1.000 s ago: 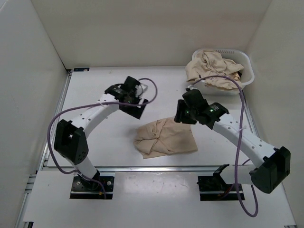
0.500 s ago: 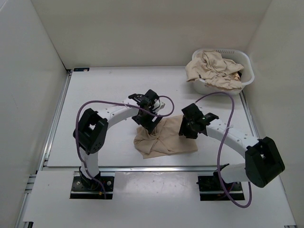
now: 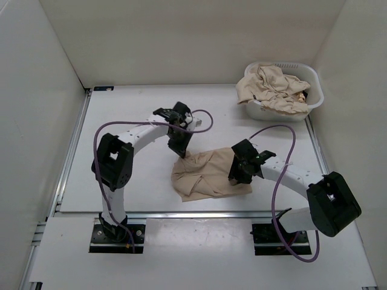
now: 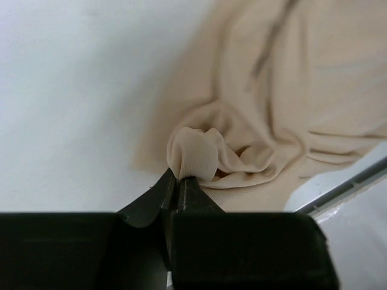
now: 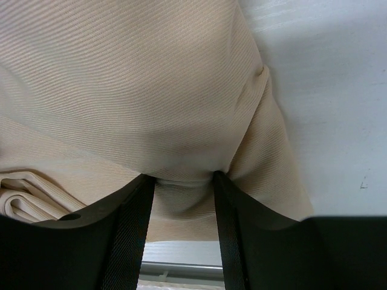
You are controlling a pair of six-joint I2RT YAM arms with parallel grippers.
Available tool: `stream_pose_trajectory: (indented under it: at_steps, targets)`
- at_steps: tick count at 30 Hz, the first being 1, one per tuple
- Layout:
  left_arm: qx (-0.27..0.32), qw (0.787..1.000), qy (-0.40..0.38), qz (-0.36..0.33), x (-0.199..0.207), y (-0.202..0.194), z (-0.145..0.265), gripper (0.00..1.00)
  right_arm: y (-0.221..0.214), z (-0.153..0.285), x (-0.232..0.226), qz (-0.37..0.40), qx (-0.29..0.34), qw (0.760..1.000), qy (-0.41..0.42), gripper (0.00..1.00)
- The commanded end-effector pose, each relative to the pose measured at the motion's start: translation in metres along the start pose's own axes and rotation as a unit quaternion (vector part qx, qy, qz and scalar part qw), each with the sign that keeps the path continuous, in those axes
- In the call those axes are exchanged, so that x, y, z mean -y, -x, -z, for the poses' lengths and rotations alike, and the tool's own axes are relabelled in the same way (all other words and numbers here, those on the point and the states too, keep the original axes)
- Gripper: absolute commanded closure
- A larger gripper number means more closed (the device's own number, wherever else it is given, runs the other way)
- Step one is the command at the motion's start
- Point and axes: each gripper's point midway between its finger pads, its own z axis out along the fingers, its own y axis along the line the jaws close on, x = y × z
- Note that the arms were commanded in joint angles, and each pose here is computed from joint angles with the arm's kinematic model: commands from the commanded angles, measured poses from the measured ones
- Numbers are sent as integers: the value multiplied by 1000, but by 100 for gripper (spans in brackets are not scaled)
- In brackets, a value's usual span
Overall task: Fold and stack the trousers
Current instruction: Fold the trousers
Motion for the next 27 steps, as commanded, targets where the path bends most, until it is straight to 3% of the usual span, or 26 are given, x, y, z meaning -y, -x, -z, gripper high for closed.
stream_pose_trajectory:
  at_steps: [1,7,9,10,14,18,19,21,22,26,27]
  targets:
    - [60,997,-1,41,-33,30,33,86,-12,-9,18,-4,-13,999,-30,51]
    - [39,994,-4,105,-76,16,31,86,-23,-13,35,12,-22,998,-53,52]
    - [15,993,-13,117,-78,6,20,71,-23,-13,37,32,-23,998,-53,52]
    - [11,993,-20,118,-76,5,17,50,-22,-11,35,46,-22,997,-54,52]
    - [-10,992,-7,128,-84,-5,12,22,-17,1,25,113,-9,992,-60,52]
    - [31,990,45,129,-105,7,43,19,-7,15,3,153,12,987,-48,52]
    - [71,990,52,110,-95,20,66,19,-3,19,1,148,18,988,-50,52]
    - [90,990,73,81,-78,19,77,19,1,21,-1,140,24,988,-53,52]
    - [105,991,72,43,-48,18,89,20,7,26,-6,130,37,990,-48,52]
    - [78,994,56,-54,21,-30,69,20,23,35,-5,83,68,993,-56,52]
    - [44,994,66,-70,24,-58,50,20,26,35,1,66,66,994,-65,52]
